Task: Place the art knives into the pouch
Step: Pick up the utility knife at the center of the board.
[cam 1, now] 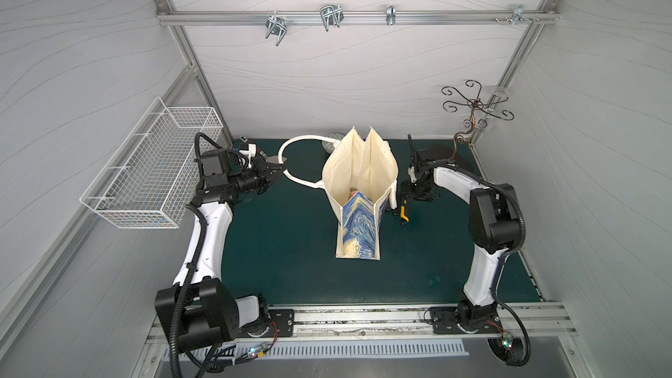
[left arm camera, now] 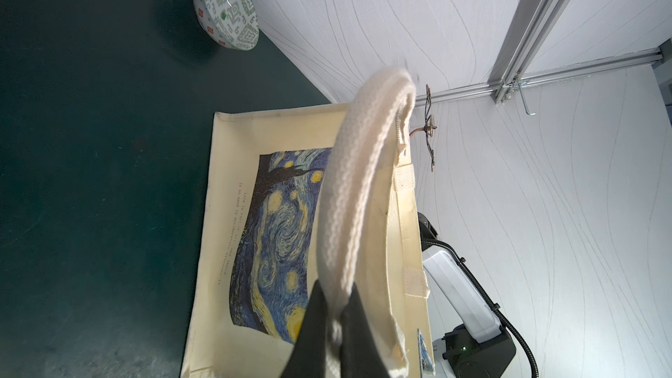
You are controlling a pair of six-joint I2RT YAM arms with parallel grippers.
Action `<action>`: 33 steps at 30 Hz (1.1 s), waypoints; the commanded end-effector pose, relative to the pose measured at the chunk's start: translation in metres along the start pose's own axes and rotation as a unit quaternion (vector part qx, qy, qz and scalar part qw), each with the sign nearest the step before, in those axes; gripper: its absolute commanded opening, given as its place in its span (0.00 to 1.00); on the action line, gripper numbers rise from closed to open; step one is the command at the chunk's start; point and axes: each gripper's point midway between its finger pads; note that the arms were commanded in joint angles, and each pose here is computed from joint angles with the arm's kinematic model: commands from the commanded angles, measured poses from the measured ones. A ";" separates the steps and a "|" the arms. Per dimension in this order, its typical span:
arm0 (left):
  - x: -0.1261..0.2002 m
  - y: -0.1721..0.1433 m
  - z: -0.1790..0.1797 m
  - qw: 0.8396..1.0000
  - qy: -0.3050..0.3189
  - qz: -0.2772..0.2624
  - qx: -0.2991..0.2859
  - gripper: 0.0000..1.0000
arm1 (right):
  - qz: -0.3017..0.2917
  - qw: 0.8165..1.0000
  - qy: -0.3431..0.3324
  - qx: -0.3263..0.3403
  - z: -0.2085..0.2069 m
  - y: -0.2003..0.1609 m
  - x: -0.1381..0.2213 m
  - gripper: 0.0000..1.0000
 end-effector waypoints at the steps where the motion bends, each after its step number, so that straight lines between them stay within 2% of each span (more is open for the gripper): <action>1: -0.001 0.004 -0.008 1.000 -0.017 0.002 -0.024 0.00 | -0.003 1.000 -0.010 0.001 0.001 0.003 -0.007 0.73; 5: -0.002 0.003 -0.005 1.000 -0.016 0.002 -0.022 0.00 | 0.014 1.000 -0.017 0.003 -0.002 -0.003 -0.018 0.70; 8: -0.002 0.003 -0.004 1.000 -0.015 0.003 -0.022 0.00 | 0.023 0.999 -0.025 0.004 -0.004 -0.006 -0.024 0.62; 13: -0.003 0.003 -0.003 1.000 -0.015 0.003 -0.020 0.00 | 0.022 0.999 -0.033 -0.002 -0.009 -0.010 -0.027 0.56; 22: -0.002 0.002 -0.004 1.000 -0.014 0.004 -0.022 0.00 | 0.029 0.999 -0.026 0.002 -0.006 -0.012 -0.034 0.12; 27: -0.002 0.002 -0.003 1.000 -0.013 0.005 -0.021 0.00 | 0.011 1.000 -0.028 0.008 -0.005 -0.008 -0.014 0.08; 33: -0.003 0.004 -0.005 1.000 -0.017 0.004 -0.019 0.00 | -0.046 0.998 -0.023 0.019 0.001 0.013 0.048 0.09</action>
Point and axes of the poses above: each gripper's point midway between its finger pads, its own x axis back along the fingers, its own z axis along the line the jaws close on, y = z × x, and after that the axes turned 2 degrees about -x, right-handed
